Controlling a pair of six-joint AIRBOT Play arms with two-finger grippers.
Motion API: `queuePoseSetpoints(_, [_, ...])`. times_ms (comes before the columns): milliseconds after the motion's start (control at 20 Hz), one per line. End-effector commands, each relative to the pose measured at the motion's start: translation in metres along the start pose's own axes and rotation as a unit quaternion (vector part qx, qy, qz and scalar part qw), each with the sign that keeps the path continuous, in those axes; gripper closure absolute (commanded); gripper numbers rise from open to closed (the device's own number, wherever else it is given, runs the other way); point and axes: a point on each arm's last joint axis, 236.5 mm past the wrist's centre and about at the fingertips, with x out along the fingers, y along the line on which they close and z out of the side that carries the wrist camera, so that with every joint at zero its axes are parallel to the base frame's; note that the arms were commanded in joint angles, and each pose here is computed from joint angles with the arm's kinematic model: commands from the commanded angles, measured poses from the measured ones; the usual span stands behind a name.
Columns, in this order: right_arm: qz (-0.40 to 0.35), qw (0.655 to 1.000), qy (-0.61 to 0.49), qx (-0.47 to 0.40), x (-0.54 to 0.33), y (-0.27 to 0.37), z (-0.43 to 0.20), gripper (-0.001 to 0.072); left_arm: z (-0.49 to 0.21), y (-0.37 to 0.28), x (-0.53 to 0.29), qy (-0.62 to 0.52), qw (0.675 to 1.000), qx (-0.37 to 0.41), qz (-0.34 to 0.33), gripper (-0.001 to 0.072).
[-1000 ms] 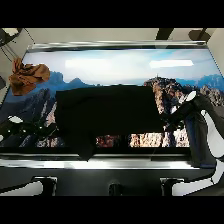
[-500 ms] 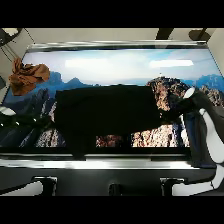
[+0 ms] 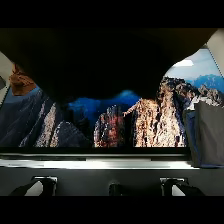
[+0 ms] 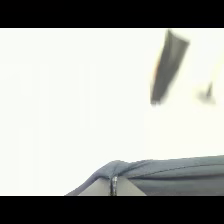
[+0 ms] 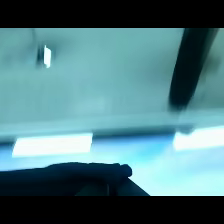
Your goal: Fold the shirts.
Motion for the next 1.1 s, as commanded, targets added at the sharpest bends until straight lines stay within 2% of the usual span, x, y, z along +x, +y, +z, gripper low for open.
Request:
queuePoseSetpoints(0, [-0.019, 0.988, -0.148, -0.029, -0.124, 0.013, 0.088, 0.0665, 0.086, -0.066, -0.107, -0.158, 0.987, 0.032, -0.001, 0.0683])
queuePoseSetpoints(150, [-0.039, 0.992, -0.11, -0.043, -0.151, 0.009, 0.07, 0.0664, 0.081, -0.078, -0.127, -0.168, 0.985, 0.034, -0.001, 0.0683])
queuePoseSetpoints(400, [-0.047, 0.996, -0.058, -0.042, -0.14, 0.002, 0.046, 0.0664, 0.074, -0.067, -0.109, -0.148, 0.989, 0.016, -0.002, 0.0683])
queuePoseSetpoints(550, [-0.051, 0.998, 0.028, -0.03, -0.098, -0.008, 0.007, 0.0664, 0.029, -0.045, -0.064, -0.045, 0.999, -0.008, -0.006, 0.0684])
queuePoseSetpoints(650, [-0.04, 0.985, 0.166, -0.016, -0.048, -0.014, -0.063, 0.0666, -0.028, -0.017, -0.016, 0.07, 0.997, -0.041, -0.013, 0.0683])
queuePoseSetpoints(800, [-0.004, 0.918, 0.396, 0.024, 0.031, -0.016, -0.205, 0.0667, -0.154, 0.025, 0.075, 0.241, 0.961, -0.128, -0.037, 0.0683])
queuePoseSetpoints(950, [0.01, 0.832, 0.55, 0.07, 0.086, -0.021, -0.347, 0.0667, -0.343, 0.029, 0.132, 0.434, 0.881, -0.177, -0.07, 0.0684])
queuePoseSetpoints(1050, [-0.002, 0.794, 0.598, 0.104, 0.115, -0.026, -0.419, 0.0667, -0.439, 0.028, 0.153, 0.497, 0.838, -0.218, -0.061, 0.0684])
